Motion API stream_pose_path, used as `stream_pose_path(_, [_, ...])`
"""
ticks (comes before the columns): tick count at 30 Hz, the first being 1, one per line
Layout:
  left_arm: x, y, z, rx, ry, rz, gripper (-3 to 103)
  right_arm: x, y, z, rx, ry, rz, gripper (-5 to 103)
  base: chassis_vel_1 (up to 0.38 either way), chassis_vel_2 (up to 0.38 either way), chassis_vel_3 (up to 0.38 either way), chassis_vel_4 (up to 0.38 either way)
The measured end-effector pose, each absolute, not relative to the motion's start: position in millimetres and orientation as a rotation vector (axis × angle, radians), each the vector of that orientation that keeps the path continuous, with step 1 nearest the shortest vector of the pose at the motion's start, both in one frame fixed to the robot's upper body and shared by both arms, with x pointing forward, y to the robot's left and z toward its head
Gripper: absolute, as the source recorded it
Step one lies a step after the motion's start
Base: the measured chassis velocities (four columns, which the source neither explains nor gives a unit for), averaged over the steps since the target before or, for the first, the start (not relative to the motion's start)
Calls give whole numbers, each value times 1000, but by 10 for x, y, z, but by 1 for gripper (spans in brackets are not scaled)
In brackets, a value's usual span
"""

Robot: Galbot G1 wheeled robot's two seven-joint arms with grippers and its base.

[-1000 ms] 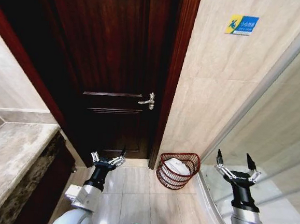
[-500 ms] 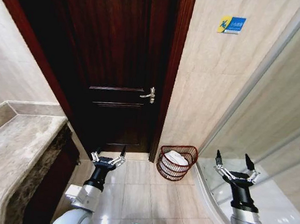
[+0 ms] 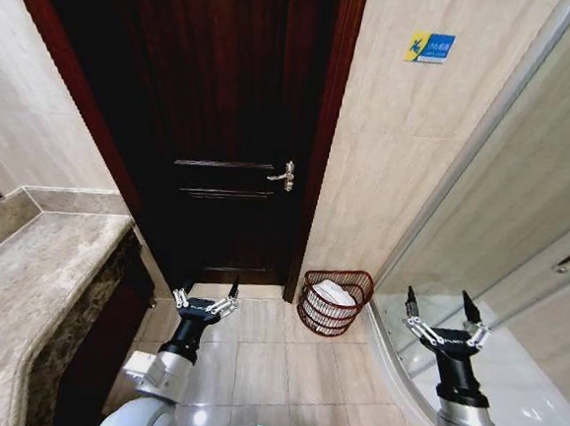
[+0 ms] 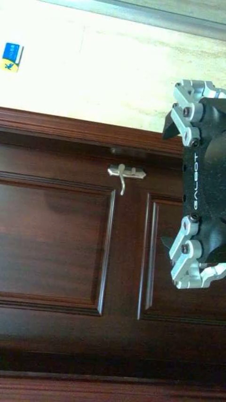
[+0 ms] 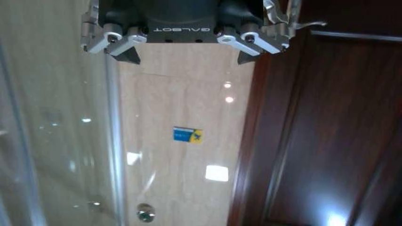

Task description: Discard the used towel into the hamper.

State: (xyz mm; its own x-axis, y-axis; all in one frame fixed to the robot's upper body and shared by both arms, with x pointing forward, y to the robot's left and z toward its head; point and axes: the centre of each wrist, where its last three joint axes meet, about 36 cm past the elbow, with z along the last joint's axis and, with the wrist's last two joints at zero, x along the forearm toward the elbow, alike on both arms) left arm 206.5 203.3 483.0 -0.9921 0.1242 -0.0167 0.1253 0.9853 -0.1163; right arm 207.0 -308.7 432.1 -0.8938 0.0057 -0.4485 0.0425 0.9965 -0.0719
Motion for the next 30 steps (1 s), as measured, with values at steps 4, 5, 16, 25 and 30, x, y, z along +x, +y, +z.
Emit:
stream_pose_path(4, [2065,2033,4830,196,3121,-184,100,2046,-3084,4306,101,2681,-92,100,0,0,0,0])
stream_pose_path(5, [2065,2033,4830,196,3121,-184,100,2033,-3087,4301,130,2684,-86,100,0,0,0,0])
stream_pose_path(16, [2065,2033,4830,196,3121,-184,100,1994,-3106,4248,227,2701,-68,100,-44,-42,-47,-45])
stream_pose_path(25, [2065,2033,4830,196,3121,-184,100,1981,-3117,4222,237,2701,-70,100,-98,-104,-103,-86])
stream_pose_path(30, [2065,2033,4830,196,3121,-184,100,1982,-3116,4213,239,2702,-68,100,-129,-134,-124,-124])
